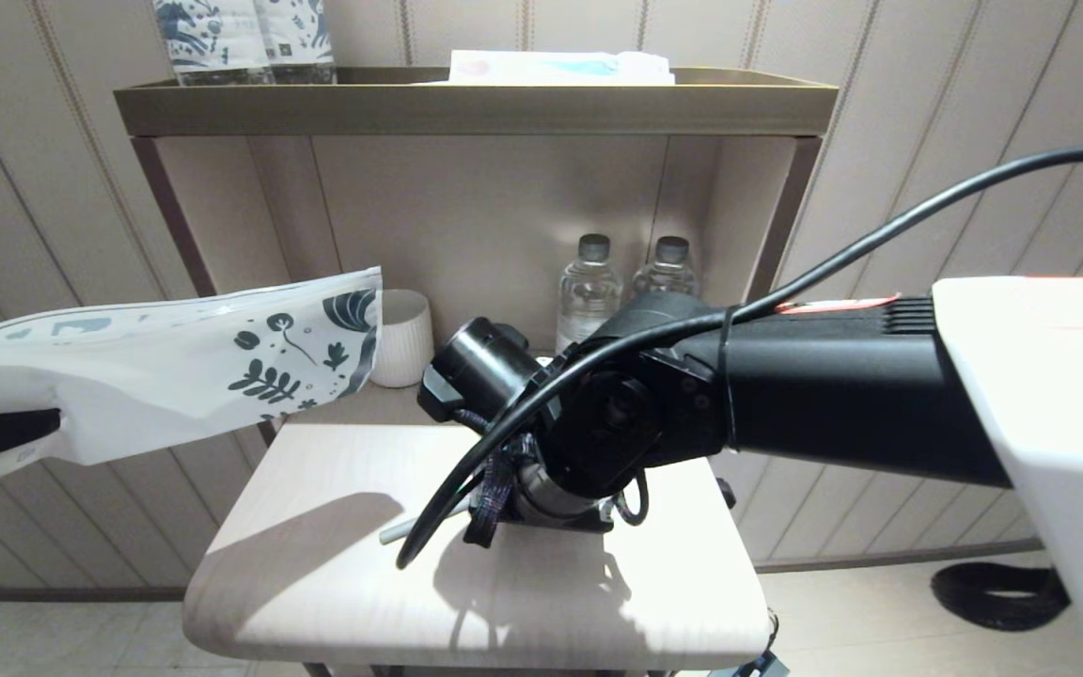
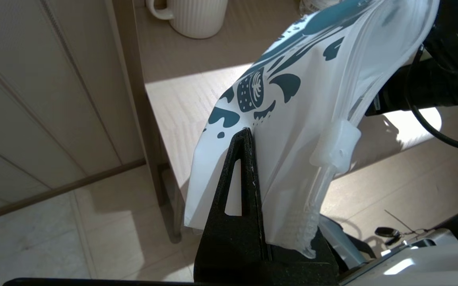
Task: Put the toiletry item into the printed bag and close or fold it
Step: Pick up a toothbrush
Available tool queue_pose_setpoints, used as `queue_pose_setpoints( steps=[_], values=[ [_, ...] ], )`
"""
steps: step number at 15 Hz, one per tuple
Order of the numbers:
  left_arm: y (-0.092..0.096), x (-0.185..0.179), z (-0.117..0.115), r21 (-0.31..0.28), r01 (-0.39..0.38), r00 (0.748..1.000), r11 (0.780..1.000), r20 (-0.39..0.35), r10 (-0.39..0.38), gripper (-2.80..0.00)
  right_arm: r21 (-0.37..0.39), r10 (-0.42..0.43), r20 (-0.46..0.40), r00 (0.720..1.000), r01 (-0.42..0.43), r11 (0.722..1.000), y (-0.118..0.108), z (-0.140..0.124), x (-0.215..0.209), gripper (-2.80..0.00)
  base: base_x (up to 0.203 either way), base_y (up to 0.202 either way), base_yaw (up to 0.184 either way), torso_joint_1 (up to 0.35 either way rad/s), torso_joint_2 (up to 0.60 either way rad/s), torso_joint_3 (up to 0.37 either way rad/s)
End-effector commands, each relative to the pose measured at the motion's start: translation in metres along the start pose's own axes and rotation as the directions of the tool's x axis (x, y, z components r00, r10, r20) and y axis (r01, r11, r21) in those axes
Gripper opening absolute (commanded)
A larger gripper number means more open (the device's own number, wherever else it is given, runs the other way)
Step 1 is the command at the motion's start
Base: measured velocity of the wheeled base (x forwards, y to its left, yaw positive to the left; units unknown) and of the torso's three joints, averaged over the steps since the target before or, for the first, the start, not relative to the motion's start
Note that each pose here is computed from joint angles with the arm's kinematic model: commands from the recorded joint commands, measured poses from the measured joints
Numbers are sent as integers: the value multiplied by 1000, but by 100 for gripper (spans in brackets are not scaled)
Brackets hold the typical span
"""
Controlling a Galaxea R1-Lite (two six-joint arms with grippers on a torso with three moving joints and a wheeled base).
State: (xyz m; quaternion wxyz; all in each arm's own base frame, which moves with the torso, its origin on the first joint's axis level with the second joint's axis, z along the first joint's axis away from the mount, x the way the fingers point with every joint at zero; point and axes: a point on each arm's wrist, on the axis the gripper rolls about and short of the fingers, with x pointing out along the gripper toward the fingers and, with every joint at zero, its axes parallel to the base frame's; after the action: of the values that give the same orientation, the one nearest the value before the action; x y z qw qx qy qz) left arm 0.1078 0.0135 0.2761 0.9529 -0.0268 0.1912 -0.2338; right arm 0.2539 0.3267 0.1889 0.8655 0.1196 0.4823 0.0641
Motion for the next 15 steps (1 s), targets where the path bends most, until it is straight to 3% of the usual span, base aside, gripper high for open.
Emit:
queue_pose_setpoints(
  steps=[1, 10, 13, 14, 15],
  values=[
    [1, 2, -1, -6, 5, 1000, 1000, -8, -5, -280, 6, -8, 2, 1000, 8, 1000, -2, 1, 1, -280, 0, 0, 0, 0, 0, 0],
    [3, 4, -5, -24, 17, 1000, 1000, -24, -18, -280, 29, 14, 34, 999, -15, 999, -8, 13, -15, -280, 0, 0, 0, 0, 0, 0],
    [2, 4, -4, -22, 19, 1000, 1000, -21, -19, -280, -30, 70, 25, 997, -69, 997, 5, -3, -35, -280, 0, 0, 0, 0, 0, 0],
    [2, 4, -4, -21, 18, 1000, 1000, -20, -19, -280, -38, 74, 24, 997, -73, 997, 7, -6, -36, 0, 0, 0, 0, 0, 0, 0],
    [2, 4, -4, -22, 19, 1000, 1000, -21, -19, -280, -40, 75, 25, 997, -74, 996, 7, -6, -36, 0, 0, 0, 0, 0, 0, 0]
  ],
)
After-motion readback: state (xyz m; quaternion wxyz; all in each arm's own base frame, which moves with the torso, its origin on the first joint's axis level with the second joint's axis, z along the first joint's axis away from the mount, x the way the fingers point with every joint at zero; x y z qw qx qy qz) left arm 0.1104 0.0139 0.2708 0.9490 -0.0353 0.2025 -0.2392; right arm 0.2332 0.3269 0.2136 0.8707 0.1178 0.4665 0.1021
